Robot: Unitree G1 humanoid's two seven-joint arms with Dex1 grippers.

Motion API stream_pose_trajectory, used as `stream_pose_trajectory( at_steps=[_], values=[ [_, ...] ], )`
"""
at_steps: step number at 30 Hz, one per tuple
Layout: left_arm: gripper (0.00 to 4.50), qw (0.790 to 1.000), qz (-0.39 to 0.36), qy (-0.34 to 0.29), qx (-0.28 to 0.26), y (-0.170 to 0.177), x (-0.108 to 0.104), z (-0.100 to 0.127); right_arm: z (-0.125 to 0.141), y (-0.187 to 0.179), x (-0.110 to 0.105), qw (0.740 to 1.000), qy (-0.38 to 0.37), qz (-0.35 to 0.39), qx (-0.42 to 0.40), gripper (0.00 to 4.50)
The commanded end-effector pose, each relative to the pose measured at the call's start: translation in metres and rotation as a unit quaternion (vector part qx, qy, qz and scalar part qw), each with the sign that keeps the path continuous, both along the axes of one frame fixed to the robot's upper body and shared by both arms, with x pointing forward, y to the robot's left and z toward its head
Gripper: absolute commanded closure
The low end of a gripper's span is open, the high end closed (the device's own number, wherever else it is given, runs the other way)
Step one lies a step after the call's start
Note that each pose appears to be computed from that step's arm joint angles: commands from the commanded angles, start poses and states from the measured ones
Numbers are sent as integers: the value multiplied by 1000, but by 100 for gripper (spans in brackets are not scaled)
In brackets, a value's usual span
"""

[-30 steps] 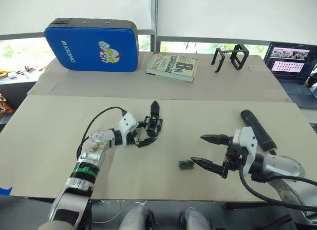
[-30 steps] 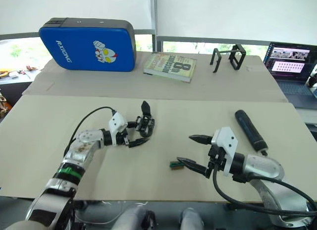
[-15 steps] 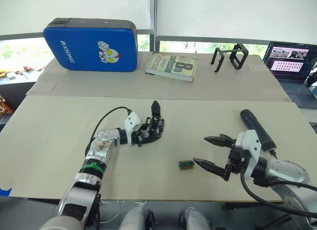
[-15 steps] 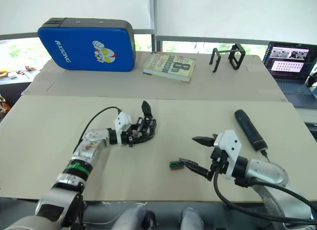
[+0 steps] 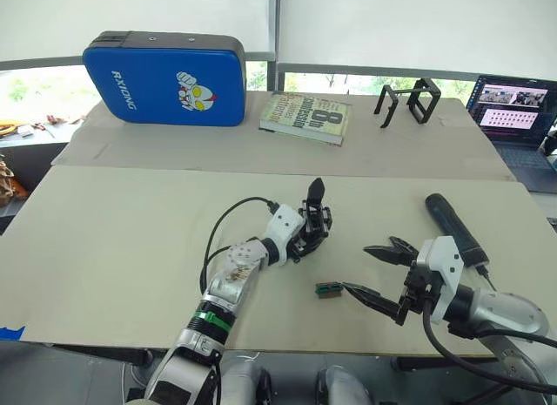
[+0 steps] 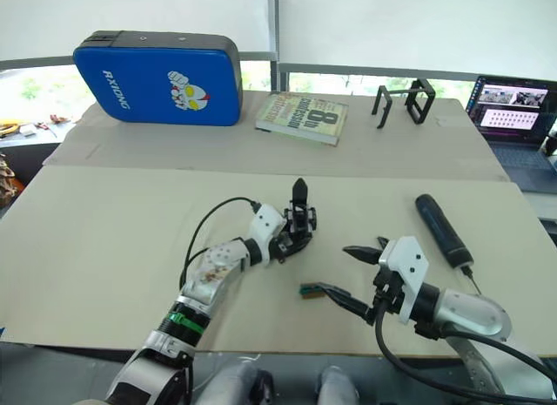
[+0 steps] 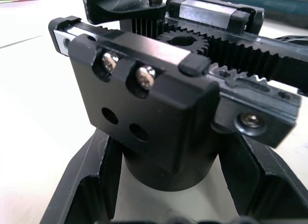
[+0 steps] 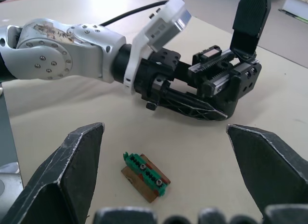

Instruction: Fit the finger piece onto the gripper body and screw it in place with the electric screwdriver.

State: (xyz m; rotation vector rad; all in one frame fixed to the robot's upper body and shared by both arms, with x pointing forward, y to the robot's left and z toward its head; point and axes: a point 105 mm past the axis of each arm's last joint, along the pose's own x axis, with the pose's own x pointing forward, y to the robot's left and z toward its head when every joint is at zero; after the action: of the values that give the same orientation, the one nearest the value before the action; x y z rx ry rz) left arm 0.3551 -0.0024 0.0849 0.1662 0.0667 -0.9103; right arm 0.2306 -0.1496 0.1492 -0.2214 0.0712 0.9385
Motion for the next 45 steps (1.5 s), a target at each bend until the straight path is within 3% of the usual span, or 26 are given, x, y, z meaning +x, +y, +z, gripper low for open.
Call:
stream_pose_trajectory(
  at_steps=[1,3,7,12,15,22,27,36,41,45],
  values=[
    [75,1000,-22,0,-3,0,-11,-3,11,-2,3,999,-36,-4,-12,0],
    [8,1000,-25,10,2,15,-16,-7,12,-3,4,999,-38,-7,-18,0],
    [8,997,-33,23,64,78,-34,-12,25,-16,1,999,-29,-6,-40,0],
    [8,985,-136,6,108,114,-70,28,40,-51,23,993,32,-44,-104,0],
    [8,976,-184,-15,120,115,-83,58,41,-84,46,978,102,-97,-155,0],
    [8,952,-297,-32,75,97,-115,119,20,-123,78,928,230,-141,-256,0],
    [8,941,-317,-72,97,90,-118,132,6,-123,103,909,274,-135,-283,0],
    [8,946,-304,-85,75,84,-108,146,-8,-112,112,888,339,-100,-293,0],
    [0,953,-282,-93,63,82,-97,150,-22,-109,113,882,339,-84,-317,151],
    [0,965,-244,-83,46,86,-80,155,-12,-101,125,901,279,-71,-324,291]
  ],
)
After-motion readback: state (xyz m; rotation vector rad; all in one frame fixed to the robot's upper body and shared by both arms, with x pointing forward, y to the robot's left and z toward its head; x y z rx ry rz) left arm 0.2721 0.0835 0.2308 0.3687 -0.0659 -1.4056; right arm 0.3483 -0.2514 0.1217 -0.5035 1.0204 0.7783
